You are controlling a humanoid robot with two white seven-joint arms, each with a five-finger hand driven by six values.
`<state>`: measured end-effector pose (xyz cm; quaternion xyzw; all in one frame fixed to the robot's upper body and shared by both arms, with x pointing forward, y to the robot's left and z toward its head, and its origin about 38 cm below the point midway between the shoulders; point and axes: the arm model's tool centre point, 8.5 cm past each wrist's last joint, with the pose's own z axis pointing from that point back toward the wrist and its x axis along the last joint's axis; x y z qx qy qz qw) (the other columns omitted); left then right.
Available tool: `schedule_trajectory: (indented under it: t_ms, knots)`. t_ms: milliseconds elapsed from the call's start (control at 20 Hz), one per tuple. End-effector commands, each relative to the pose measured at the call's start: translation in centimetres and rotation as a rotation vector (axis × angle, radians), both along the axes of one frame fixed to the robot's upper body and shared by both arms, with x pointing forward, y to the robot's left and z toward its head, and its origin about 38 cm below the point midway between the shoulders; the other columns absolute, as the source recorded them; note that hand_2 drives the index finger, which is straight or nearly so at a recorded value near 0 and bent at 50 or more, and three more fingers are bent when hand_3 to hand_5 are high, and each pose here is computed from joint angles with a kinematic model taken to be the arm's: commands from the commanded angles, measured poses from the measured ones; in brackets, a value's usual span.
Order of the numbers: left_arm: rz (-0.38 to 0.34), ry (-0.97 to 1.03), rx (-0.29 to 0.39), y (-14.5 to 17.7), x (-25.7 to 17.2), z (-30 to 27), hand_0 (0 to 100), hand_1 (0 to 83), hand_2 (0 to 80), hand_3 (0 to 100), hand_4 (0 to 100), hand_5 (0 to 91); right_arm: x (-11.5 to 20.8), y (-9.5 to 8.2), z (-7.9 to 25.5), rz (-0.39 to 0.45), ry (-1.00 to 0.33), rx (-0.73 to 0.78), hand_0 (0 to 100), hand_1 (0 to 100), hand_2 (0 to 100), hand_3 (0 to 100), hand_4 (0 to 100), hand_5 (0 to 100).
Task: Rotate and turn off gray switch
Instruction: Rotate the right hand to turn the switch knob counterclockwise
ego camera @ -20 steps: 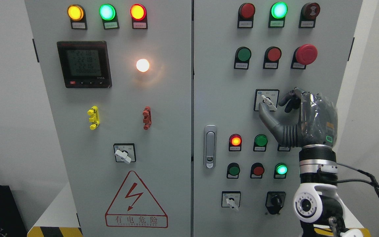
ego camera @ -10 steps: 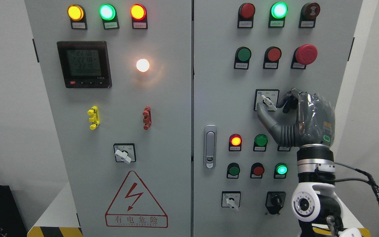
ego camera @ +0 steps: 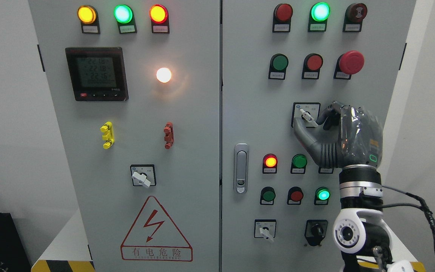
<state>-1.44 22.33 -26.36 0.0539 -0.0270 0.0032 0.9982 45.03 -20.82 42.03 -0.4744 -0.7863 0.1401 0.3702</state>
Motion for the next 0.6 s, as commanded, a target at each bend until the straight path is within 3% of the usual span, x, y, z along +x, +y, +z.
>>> schedule_trajectory:
  t_ms: [0,550]
  knots:
    - [0.023,0.024,0.000,-0.01,-0.81,0.06,12,38.9,0.0,0,0,0.0,0.10,0.36,0.15,0.008,0.000,0.001,16,36,66,82,74,95]
    - [0.024,0.024,0.001,0.00,-0.81,0.06,12,38.9,0.0,0,0,0.0,0.18,0.63,0.15,0.010,0.004,0.000,25,37,68,83,75,95]
